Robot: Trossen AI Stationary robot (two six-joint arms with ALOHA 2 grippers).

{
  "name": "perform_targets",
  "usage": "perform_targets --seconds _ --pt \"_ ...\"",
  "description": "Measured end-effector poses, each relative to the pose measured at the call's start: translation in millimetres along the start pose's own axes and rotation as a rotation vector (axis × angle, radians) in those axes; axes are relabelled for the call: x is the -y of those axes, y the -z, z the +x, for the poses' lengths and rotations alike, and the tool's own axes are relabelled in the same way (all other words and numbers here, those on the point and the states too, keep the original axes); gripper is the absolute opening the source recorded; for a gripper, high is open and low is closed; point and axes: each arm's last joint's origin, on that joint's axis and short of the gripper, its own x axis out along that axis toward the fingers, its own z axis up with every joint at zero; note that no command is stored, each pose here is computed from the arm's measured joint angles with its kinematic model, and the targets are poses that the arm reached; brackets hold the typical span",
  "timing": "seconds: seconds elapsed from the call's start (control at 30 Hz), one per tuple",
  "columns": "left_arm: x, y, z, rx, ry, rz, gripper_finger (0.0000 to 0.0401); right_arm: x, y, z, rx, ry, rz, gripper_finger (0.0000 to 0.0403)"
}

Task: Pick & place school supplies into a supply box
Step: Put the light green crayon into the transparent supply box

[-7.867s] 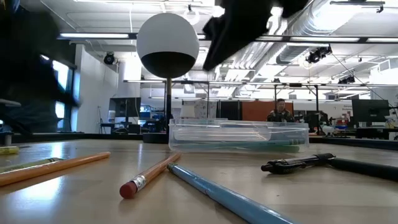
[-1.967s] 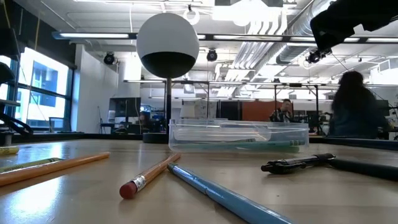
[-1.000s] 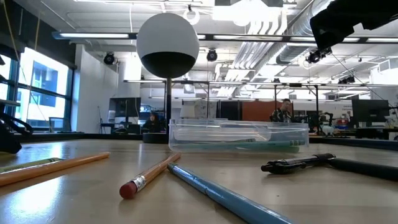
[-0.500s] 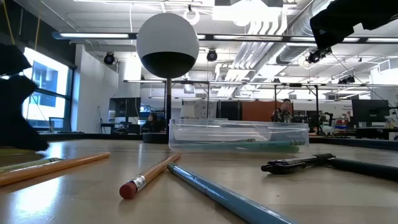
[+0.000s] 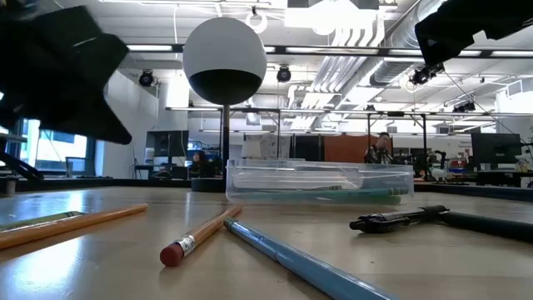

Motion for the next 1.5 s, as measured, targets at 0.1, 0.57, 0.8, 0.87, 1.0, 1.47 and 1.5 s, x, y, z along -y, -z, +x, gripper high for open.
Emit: perform_targets --seconds 0.1,0.57,0.8,0.87,1.0,1.47,1.5 --pt "10 -19 -3 -0.114 -0.017 0.133 0.0058 0 0 0 -0.001 -0.003 0.0 0.0099" --pt "39 -96 -62 -0.505 0.109 0.634 0.0134 0 1 0 -0.01 -0.004 0.007 0.0099" --pt "14 -71 -101 -0.544 0.056 0.571 0.0118 0 1 0 -0.013 -0.005 0.006 0.0099" --pt "7 -50 -110 -0.523 0.094 0.513 0.0111 0 1 0 -0.013 -0.005 -0.003 0.0099" --pt "-9 -13 -113 -0.473 0.173 0.397 0.0104 0 1 0 -0.013 -0.011 -0.011 0.0099" --pt "-48 27 -72 -0.383 0.166 0.422 0.0158 -1 0 0 -0.01 -0.045 0.022 0.0099" --pt "-47 27 -72 -0.365 0.182 0.427 0.0161 -2 0 0 -0.01 -0.048 0.024 0.0099"
